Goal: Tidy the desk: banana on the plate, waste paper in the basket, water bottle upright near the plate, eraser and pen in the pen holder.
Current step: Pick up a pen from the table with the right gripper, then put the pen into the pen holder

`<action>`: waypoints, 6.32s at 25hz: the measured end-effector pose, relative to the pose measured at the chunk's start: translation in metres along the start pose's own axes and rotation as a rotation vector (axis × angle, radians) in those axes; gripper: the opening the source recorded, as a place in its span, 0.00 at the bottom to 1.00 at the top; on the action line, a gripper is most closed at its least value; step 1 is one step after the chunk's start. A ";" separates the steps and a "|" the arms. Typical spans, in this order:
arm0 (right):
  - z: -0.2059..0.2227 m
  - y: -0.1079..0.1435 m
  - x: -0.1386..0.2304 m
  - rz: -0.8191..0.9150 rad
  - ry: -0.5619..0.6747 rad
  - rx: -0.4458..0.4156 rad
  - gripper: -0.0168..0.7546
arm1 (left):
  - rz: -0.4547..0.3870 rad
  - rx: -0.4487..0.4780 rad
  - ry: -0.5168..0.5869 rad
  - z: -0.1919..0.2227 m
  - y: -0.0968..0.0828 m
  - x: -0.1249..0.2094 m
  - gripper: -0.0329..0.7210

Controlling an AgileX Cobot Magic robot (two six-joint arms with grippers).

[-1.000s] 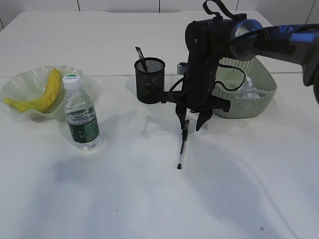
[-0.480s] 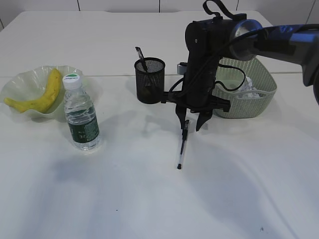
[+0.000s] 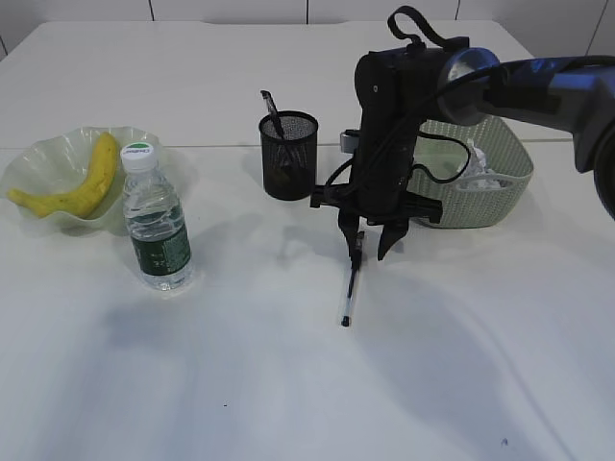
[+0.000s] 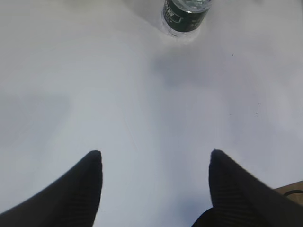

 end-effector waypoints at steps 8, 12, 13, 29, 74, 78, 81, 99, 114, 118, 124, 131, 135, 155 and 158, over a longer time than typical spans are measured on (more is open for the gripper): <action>0.007 0.003 0.001 0.002 0.019 -0.016 0.40 | 0.000 0.000 0.000 0.000 0.000 0.000 0.70; 0.012 0.003 0.001 0.003 0.031 -0.017 0.40 | 0.000 0.000 -0.002 0.000 0.000 0.000 0.70; 0.012 0.003 0.001 0.001 0.031 -0.017 0.40 | 0.000 0.000 -0.002 0.000 0.000 0.000 0.70; 0.018 0.004 0.001 -0.009 0.041 -0.017 0.40 | 0.000 0.000 -0.002 0.000 0.000 0.000 0.70; -0.150 0.035 -0.040 -0.433 -0.505 -0.224 0.09 | 0.000 0.000 -0.002 0.000 0.000 0.000 0.70; -0.158 0.042 -0.048 -0.479 -0.617 -0.261 0.09 | 0.000 0.000 0.000 0.000 0.000 0.000 0.70; -0.164 0.047 -0.053 -0.504 -0.707 -0.294 0.09 | 0.000 0.000 0.000 0.000 0.000 0.000 0.70; -0.172 0.067 -0.066 -0.593 -0.923 -0.421 0.09 | 0.000 0.000 0.000 0.000 0.000 0.000 0.70; -0.145 0.074 -0.077 -0.583 -0.947 -0.430 0.09 | 0.000 0.000 0.000 0.000 0.000 0.000 0.70; -0.132 0.076 -0.080 -0.590 -0.934 -0.421 0.09 | 0.000 0.000 0.000 0.000 0.000 0.000 0.70; -0.127 0.077 -0.082 -0.595 -0.941 -0.418 0.09 | 0.000 0.000 0.000 0.000 0.000 0.000 0.70; -0.119 0.078 -0.085 -0.596 -0.951 -0.418 0.09 | 0.000 0.000 0.000 0.000 0.000 0.000 0.70; -0.120 0.079 -0.085 -0.605 -0.955 -0.420 0.09 | 0.000 0.000 0.000 0.000 0.000 0.000 0.70; -0.107 0.075 -0.076 -0.643 -0.819 -0.385 0.09 | 0.000 0.000 0.000 0.000 0.000 0.000 0.70; -0.104 0.074 -0.074 -0.650 -0.785 -0.378 0.09 | 0.000 0.000 0.000 0.000 0.000 0.000 0.70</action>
Point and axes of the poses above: a point on each arm's last joint axis where the gripper is mounted, z pointing out along that axis toward the gripper, y along the wrist's bending axis when the last joint is at zero, x = y × z, the point moved 2 cm from there along z, pointing out along that axis toward the gripper, and after that the axes turned 6 degrees about z, right-handed, at the moved point
